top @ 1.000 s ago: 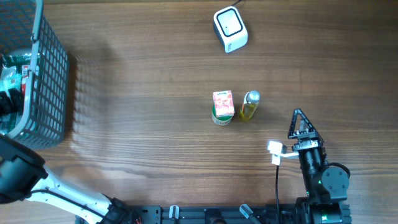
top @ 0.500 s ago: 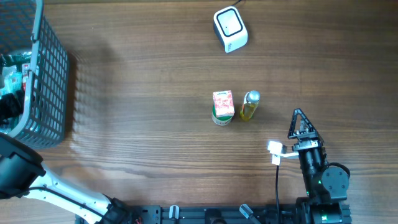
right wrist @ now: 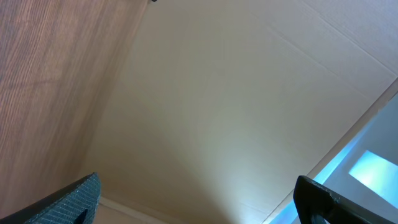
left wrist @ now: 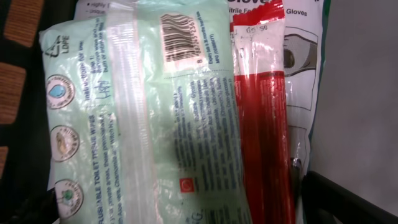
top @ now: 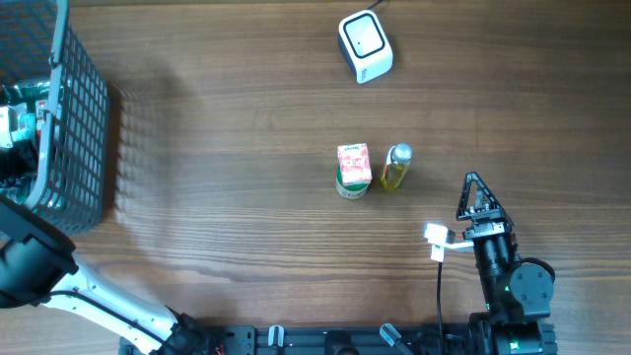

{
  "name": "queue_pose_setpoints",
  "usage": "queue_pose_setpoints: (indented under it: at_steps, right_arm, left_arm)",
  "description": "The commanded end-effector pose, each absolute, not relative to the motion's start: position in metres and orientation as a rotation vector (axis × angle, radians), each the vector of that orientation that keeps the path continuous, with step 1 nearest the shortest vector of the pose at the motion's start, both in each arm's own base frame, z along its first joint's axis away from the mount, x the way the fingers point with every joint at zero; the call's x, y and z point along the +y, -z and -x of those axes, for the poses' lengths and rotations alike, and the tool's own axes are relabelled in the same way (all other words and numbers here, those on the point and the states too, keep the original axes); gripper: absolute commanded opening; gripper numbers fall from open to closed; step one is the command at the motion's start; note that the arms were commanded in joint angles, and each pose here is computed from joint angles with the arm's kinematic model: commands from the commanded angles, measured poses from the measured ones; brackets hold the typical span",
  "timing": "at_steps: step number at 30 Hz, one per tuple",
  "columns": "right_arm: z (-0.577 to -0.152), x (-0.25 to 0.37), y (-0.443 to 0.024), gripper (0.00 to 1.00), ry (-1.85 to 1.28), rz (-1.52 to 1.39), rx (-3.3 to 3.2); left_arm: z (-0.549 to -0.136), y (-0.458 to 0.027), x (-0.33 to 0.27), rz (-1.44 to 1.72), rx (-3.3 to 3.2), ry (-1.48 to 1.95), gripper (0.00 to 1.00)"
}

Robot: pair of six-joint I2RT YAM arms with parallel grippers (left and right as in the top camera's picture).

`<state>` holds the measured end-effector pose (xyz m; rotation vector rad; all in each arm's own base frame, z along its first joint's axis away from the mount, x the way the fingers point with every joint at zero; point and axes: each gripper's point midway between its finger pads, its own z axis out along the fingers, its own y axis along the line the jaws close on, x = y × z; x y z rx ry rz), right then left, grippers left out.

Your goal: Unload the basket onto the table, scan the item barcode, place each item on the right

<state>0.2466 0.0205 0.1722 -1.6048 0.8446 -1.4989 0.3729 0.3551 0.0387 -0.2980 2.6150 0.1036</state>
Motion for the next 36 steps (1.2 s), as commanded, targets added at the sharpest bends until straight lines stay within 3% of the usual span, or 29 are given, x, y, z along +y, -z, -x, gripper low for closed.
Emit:
queue_pose_setpoints:
  at_steps: [1,10,12,15,17,22,28,36]
  right_arm:
    - [-0.247,0.023,-0.171,1.0,1.514,1.638,0.803]
    - [-0.247,0.023,-0.171,1.0,1.514,1.638,0.804]
    - [-0.247,0.023,-0.171,1.0,1.514,1.638,0.804]
    - [-0.247,0.023,-0.171,1.0,1.514,1.638,0.803]
    - [-0.247,0.023,-0.171,1.0,1.514,1.638,0.804]
    - [-0.247,0.023,-0.171,1.0,1.514,1.638,0.804]
    - [-0.247,0.023,-0.171,1.0,1.514,1.638,0.803]
    - [-0.247,0.023,-0.171,1.0,1.514,1.638,0.804]
  left_arm:
    - [-0.372,-0.014,0.352,0.288,2.663,-0.088,1.0]
    - [-0.358,0.044,0.338,0.33,2.757,0.045,1.0]
    - [-0.356,0.048,0.338,0.337,2.762,0.051,0.92]
    - [-0.354,0.048,0.339,0.344,2.762,0.053,0.6]
    - [-0.353,0.048,0.339,0.346,2.765,0.057,0.52]
    - [-0.358,0.046,0.331,0.336,2.736,0.121,0.21]
    - [-0.367,0.035,0.334,0.431,2.676,0.142,0.04]
    - [-0.385,-0.031,0.34,0.472,2.532,0.108,0.04]
